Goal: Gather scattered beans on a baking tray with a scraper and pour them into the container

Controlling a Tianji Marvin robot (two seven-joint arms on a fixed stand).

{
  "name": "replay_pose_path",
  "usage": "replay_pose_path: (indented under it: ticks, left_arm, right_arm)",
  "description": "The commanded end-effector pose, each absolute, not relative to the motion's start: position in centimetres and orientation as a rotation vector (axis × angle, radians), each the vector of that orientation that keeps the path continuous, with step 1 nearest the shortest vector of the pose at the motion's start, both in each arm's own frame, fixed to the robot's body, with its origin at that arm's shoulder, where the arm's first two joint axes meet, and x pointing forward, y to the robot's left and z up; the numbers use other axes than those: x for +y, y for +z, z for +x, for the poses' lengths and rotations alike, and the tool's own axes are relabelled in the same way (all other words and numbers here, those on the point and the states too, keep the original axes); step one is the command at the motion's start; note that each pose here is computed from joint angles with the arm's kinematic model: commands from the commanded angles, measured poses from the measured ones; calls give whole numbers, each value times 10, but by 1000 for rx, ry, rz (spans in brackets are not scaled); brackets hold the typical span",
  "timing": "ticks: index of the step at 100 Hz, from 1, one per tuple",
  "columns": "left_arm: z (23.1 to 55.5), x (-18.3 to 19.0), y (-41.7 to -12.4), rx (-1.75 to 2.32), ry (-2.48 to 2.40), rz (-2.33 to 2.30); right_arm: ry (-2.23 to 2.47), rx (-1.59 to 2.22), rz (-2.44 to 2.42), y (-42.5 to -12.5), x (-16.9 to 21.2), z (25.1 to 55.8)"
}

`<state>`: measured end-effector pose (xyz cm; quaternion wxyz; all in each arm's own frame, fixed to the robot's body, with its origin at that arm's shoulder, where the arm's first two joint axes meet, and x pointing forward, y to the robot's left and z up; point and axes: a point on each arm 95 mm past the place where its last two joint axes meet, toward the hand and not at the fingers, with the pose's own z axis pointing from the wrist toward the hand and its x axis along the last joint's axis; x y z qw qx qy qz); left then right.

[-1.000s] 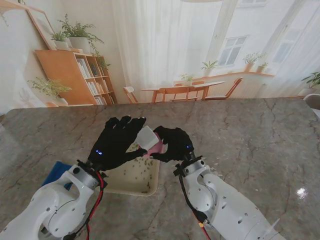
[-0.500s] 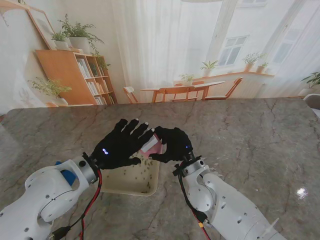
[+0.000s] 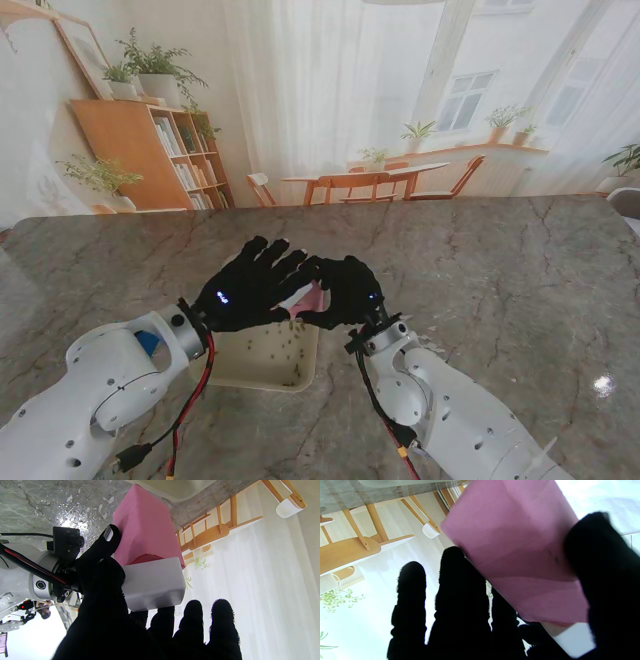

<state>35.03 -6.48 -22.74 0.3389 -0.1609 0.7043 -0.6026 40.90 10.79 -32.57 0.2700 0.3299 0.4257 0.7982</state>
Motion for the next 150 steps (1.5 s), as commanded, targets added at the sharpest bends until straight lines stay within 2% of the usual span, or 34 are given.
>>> replay_pose_path:
  ticks: [1,121,150]
  left_arm:
    - [351,-65,-229,1836,-1566,-419]
    - [356,-114,-242,1455,-1562,-809]
    - [353,-113,-240,1414,-1564,-831]
  right_arm:
    - [2156,1157,880,-324,110,408]
    - [2157,1137,908,-323,110,407]
    - [2146,1151,915,-324,108,407]
